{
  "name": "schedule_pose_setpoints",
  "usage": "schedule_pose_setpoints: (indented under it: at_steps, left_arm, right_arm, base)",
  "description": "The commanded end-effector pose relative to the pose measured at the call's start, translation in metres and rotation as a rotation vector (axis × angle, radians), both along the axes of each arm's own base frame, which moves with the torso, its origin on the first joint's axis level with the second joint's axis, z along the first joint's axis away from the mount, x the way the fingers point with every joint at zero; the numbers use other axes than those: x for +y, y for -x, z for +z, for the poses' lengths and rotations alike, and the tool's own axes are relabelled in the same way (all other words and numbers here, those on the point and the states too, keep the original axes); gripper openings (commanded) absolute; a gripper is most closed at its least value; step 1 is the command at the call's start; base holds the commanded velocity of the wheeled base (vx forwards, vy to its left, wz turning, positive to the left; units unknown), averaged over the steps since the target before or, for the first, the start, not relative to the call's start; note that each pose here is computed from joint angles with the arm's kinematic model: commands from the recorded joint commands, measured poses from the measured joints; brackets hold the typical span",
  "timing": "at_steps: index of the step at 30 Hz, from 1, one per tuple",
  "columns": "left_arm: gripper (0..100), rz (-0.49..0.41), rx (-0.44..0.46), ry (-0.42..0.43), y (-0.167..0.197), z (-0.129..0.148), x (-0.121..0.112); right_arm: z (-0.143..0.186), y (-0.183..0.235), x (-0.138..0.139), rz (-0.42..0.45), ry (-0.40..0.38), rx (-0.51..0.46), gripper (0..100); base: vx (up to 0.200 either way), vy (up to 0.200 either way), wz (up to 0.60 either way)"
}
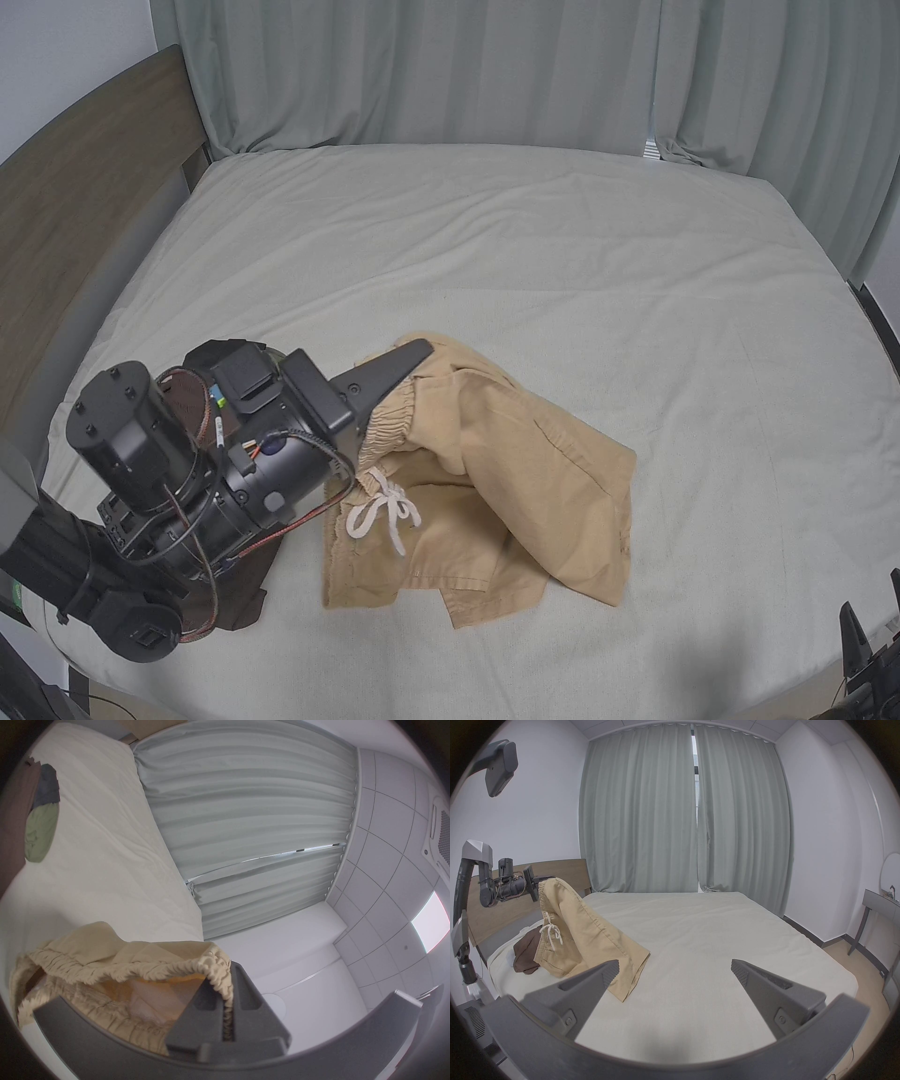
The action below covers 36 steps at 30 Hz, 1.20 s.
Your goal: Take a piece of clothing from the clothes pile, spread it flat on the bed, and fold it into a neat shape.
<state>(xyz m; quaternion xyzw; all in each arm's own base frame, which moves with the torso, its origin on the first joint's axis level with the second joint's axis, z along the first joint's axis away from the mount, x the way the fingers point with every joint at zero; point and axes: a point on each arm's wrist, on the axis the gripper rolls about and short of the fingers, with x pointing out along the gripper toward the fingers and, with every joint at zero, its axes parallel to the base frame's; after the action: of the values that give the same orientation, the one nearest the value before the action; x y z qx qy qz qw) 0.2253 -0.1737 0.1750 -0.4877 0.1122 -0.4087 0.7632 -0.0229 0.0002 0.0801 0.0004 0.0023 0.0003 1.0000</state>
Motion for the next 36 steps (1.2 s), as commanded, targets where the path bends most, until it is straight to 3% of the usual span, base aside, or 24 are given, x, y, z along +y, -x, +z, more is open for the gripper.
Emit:
schedule_pose_setpoints:
  at_steps: [1,6,20,36]
  left_arm:
    - [0,0.044,0.024,-0.041,-0.004,-0.014,0.014]
    - [0,0.092,-0.023,-0.194,-0.006,-0.035,0.035]
    - [0,0.152,-0.067,-0.369,-0.02,-0.059,0.054]
    - [0,0.245,-0.065,-0.432,-0.043,-0.07,0.084]
  right_arm:
    - [-0.005,0.0,0.0,0.001,0.001,0.005,100]
    - [-0.005,0.0,0.0,0.001,0.002,0.005,100]
    - [-0.005,0.0,0.0,0.004,0.009,0.0,100]
    - [-0.005,0.0,0.0,0.004,0.009,0.0,100]
  base:
    - [0.0,0.0,0.0]
    - [0.0,0.0,0.0]
    - [0.0,0.0,0.0]
    - [0.0,0.0,0.0]
